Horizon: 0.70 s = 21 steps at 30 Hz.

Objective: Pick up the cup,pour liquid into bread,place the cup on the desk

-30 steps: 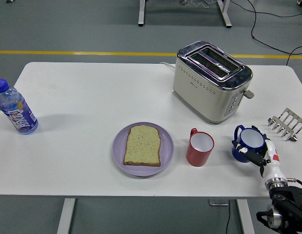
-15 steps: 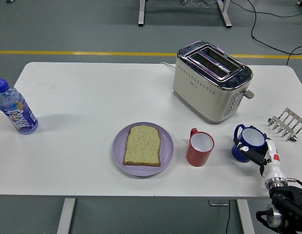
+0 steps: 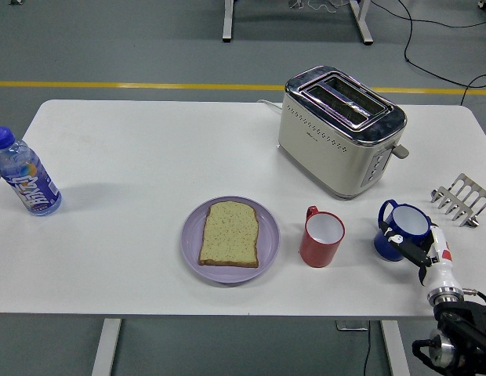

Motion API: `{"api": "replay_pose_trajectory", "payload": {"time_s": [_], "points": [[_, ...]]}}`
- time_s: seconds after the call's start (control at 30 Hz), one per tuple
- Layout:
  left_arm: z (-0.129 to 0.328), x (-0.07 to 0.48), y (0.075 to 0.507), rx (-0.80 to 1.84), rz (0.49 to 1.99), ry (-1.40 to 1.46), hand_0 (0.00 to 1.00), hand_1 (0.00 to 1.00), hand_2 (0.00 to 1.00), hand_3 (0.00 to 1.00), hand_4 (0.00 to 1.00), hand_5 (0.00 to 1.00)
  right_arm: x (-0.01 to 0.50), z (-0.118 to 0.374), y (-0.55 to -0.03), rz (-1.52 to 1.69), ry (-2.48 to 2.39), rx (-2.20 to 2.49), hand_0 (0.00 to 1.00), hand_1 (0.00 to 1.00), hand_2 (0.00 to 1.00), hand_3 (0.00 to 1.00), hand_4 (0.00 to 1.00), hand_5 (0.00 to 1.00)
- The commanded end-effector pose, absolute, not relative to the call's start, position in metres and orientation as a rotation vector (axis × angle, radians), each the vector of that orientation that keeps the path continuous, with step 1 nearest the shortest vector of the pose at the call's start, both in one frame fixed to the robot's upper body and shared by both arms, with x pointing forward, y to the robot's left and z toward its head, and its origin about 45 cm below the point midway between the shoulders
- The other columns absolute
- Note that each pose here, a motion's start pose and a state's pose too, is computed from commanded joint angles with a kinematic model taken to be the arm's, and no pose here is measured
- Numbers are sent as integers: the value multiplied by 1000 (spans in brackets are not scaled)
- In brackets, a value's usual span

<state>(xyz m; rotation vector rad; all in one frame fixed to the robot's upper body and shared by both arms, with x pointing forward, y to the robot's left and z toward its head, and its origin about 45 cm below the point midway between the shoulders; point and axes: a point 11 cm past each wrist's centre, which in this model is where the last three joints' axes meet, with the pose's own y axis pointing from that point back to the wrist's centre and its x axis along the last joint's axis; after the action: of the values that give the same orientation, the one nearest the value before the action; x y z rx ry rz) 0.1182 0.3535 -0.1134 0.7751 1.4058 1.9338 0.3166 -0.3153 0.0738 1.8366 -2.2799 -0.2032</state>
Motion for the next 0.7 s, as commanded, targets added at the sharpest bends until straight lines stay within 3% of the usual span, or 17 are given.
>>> {"api": "replay_pose_trajectory", "payload": {"time_s": [0.03, 0.2, 0.23, 0.6, 0.63, 0.7], "points": [[-113, 118, 354, 775, 1934, 1406, 690, 756, 773, 611, 396, 998, 317, 74, -315, -202, -2283, 1837, 678, 587, 619, 760, 798, 54], [-114, 117, 353, 779, 1933, 1407, 690, 756, 773, 611, 396, 998, 316, 75, -317, -205, -2297, 1833, 678, 587, 619, 760, 798, 54], [-114, 117, 353, 780, 1932, 1407, 690, 756, 773, 611, 396, 998, 316, 75, -317, -205, -2299, 1832, 634, 554, 590, 742, 794, 61], [-115, 114, 352, 780, 1932, 1413, 690, 756, 773, 611, 396, 998, 316, 82, -326, -179, -2363, 1802, 605, 545, 581, 729, 784, 52], [-115, 114, 352, 778, 1933, 1413, 690, 756, 773, 611, 396, 998, 316, 84, -327, -174, -2371, 1798, 544, 519, 564, 706, 772, 40], [-115, 114, 352, 775, 1934, 1412, 690, 756, 773, 611, 396, 998, 317, 87, -330, -161, -2385, 1795, 544, 519, 564, 706, 772, 40]]}}
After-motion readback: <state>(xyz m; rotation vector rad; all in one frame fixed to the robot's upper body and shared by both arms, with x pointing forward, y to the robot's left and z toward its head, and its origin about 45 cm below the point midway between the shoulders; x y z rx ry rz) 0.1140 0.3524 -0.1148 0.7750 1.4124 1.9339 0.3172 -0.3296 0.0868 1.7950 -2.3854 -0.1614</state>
